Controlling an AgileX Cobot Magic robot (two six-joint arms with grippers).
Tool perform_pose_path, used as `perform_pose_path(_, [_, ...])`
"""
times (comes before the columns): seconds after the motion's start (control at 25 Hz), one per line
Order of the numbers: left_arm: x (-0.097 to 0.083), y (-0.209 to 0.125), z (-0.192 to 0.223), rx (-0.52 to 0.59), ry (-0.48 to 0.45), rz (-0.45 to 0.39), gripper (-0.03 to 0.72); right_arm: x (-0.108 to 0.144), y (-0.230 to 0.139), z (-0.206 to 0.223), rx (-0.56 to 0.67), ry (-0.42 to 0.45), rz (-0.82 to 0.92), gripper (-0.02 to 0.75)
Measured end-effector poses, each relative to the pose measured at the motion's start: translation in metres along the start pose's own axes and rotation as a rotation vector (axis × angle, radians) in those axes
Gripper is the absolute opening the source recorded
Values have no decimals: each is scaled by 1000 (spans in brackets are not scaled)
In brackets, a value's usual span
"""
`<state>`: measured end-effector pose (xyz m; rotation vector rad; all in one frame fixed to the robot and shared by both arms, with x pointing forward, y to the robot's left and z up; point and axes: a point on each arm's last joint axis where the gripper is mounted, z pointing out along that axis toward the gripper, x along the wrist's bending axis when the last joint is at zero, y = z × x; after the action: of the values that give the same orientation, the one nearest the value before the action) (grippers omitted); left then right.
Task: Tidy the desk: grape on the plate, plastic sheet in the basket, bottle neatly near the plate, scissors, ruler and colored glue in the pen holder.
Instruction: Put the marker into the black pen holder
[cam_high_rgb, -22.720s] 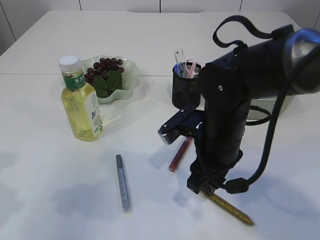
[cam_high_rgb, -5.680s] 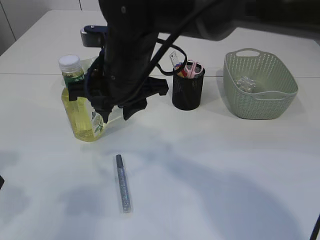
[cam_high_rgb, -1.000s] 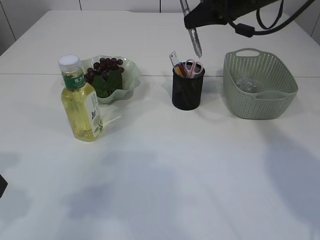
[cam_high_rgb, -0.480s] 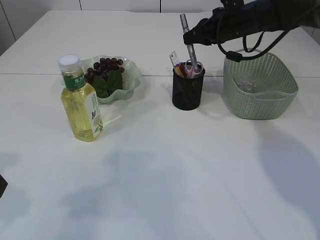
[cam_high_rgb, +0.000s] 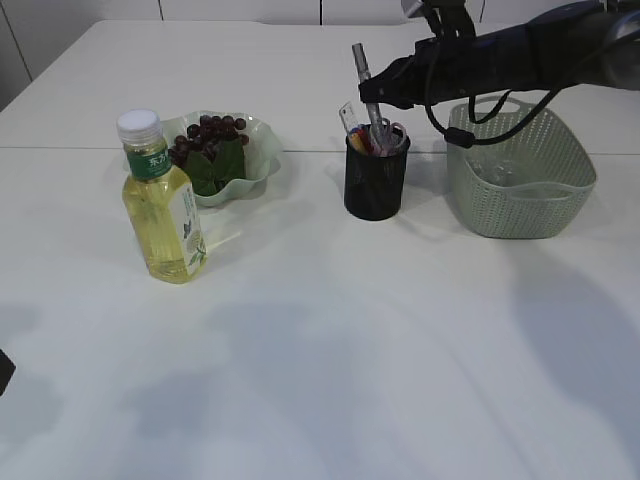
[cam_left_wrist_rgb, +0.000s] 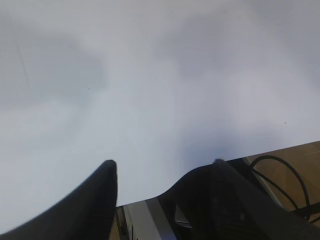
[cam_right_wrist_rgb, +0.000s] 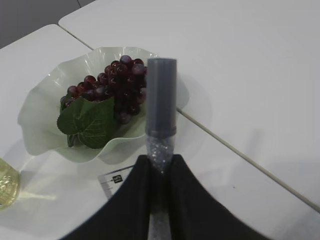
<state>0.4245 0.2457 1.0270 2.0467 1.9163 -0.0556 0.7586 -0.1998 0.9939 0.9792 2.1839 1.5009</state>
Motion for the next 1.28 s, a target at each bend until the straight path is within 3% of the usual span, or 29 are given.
perform_pose_path(0.4, [0,0,0,-4,0,0,433,-2,0,0,-5,-23,-11,97])
perform_pose_path(0.72, [0,1,0,-9,0,0,433,-1,-1,0,12,-15,-30,215])
perform_pose_path(1.04, [0,1,0,-12,0,0,433,3,-2,0,26,34,41,241])
perform_pose_path(1.16, [0,1,0,-12,0,0,433,6,-3,-3,85,38,121,241])
perform_pose_path(1.28, [0,1,0,-13,-1,0,433,9,2,-19,217,-29,185,241])
